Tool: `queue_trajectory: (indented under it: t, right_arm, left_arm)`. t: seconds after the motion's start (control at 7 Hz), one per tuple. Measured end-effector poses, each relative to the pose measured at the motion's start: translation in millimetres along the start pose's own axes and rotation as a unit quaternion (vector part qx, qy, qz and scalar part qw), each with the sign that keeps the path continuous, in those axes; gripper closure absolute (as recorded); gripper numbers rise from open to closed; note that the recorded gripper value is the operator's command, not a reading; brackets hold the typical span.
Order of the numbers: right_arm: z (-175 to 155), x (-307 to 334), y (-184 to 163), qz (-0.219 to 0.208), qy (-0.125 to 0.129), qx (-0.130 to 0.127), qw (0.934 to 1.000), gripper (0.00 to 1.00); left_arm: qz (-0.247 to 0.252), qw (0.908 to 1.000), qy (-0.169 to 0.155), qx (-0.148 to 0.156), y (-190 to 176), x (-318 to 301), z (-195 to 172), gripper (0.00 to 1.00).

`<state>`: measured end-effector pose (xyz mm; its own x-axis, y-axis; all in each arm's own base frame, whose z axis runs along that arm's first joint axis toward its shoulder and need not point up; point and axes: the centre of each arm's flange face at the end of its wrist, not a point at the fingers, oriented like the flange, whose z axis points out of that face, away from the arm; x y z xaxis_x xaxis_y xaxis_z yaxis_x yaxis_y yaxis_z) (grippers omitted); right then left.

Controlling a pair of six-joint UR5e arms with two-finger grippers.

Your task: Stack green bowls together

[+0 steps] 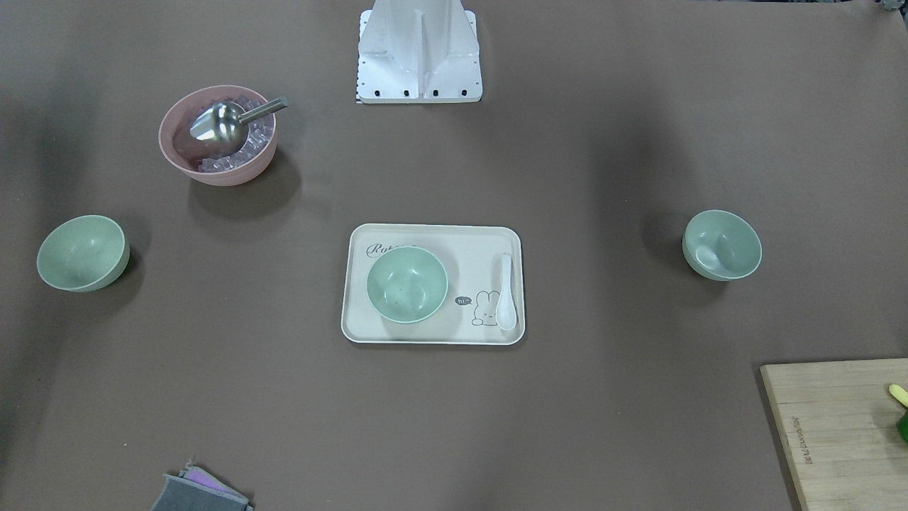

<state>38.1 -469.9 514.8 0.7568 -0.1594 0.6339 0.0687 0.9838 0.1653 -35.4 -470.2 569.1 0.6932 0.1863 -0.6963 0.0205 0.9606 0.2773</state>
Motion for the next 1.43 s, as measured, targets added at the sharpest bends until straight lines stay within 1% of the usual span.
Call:
queue_trajectory:
  t: [1.14, 1.43]
  right_arm:
    - [0.4, -0.2, -0.8, 0.000, -0.003, 0.000, 1.0000, 0.00]
    - [0.3, -0.6, -2.7, -0.007, -0.004, 0.008, 0.9999, 0.00]
  left_arm:
    - [-0.005, 1.0000, 0.001, -0.005, 3.7, -3.8, 3.3, 0.02]
    - [-0.005, 1.0000, 0.000, -0.005, 4.2, -5.9, 5.0, 0.02]
